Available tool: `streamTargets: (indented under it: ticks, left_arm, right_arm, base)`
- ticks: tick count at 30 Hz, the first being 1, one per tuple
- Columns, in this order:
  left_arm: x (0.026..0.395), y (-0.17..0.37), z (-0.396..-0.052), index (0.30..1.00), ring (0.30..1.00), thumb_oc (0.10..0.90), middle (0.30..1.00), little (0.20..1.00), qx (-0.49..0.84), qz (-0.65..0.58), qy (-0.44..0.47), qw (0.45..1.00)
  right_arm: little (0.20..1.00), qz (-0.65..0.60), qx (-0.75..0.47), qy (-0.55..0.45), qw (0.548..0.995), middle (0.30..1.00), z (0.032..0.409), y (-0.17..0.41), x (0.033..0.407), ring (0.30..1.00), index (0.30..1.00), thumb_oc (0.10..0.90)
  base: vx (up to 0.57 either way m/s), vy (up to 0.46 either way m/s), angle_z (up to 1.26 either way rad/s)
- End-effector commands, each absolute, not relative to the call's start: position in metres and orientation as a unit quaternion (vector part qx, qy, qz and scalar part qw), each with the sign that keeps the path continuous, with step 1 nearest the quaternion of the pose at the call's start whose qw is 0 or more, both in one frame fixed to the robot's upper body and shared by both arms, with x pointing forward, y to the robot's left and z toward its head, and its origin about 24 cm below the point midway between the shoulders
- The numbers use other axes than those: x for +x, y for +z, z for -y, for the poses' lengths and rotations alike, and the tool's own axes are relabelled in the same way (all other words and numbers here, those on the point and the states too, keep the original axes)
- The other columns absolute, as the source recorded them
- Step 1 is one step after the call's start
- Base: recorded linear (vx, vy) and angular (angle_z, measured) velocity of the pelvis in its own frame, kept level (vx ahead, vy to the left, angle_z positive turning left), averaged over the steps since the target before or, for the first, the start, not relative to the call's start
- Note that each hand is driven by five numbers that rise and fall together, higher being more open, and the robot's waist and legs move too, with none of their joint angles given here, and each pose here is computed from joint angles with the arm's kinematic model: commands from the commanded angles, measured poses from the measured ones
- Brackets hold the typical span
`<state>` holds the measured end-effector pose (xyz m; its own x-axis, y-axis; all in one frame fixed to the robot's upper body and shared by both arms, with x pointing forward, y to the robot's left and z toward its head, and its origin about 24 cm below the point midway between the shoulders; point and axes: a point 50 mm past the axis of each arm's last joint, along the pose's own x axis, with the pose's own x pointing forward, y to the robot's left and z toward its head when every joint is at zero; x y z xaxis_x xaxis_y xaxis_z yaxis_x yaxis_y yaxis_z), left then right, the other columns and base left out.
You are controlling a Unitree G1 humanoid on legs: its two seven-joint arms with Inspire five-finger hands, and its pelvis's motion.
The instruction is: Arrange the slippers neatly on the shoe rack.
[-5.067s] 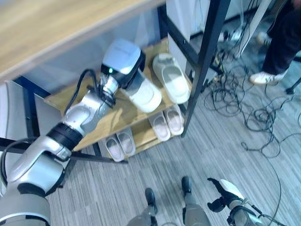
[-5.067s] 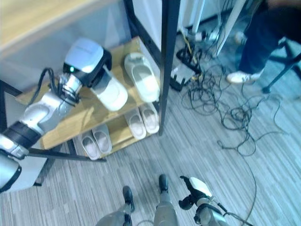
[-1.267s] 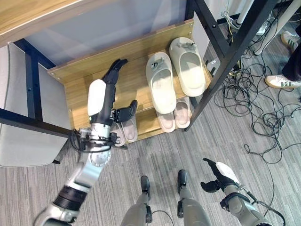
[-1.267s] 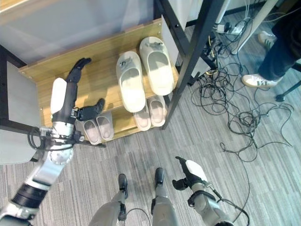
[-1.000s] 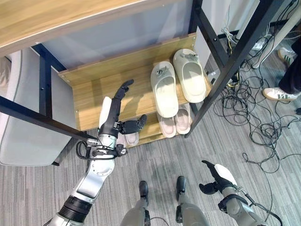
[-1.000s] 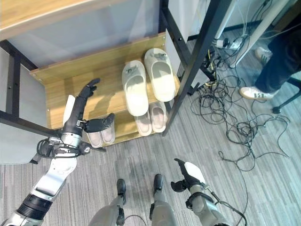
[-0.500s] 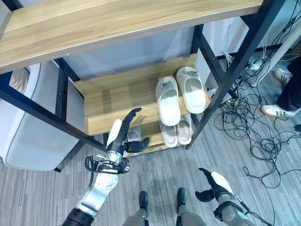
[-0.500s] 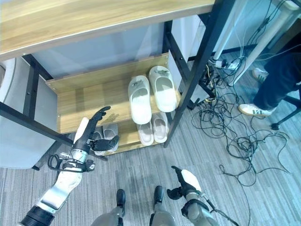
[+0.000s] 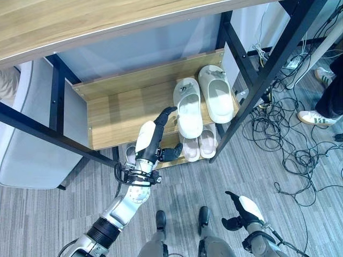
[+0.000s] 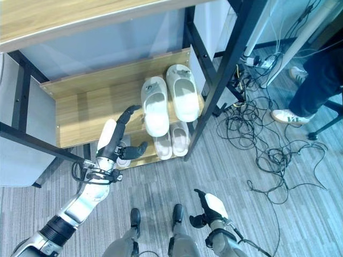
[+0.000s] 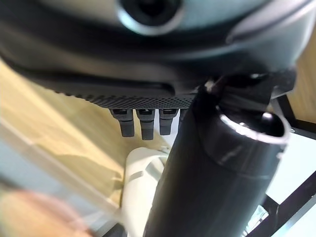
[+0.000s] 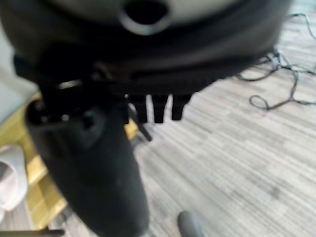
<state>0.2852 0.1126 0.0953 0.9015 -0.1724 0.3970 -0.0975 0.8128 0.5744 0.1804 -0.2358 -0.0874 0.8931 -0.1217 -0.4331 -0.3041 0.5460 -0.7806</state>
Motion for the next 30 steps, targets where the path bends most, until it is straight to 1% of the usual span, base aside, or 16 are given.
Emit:
streamTargets:
  ticks: [1, 20, 30]
  left_arm:
    - [0.300, 0.140, -0.111, 0.900, 0.900, 0.800, 0.900, 0.900, 0.279, 0.315, 0.037, 0.906]
    - [0.311, 0.137, -0.100, 0.900, 0.900, 0.800, 0.900, 0.900, 0.291, 0.305, 0.035, 0.906]
    - [0.316, 0.149, -0.087, 0.900, 0.900, 0.800, 0.900, 0.900, 0.285, 0.325, 0.026, 0.901]
  right_arm:
    - [0.900, -0.156, -0.483, 0.043, 0.860, 0.900, 0.236, -0.067, 0.193, 0.900, 0.900, 0.800]
    - [0.900, -0.126, -0.487, 0.041, 0.863, 0.900, 0.233, -0.058, 0.203, 0.900, 0.900, 0.800]
    - [0.900, -0.123, -0.488, 0.044, 0.863, 0.900, 0.233, -0.057, 0.205, 0.900, 0.900, 0.800]
  base:
    - [0.00, 0.000, 0.00]
    - [-0.02, -0.009, -0.03]
    - [0.00, 0.000, 0.00]
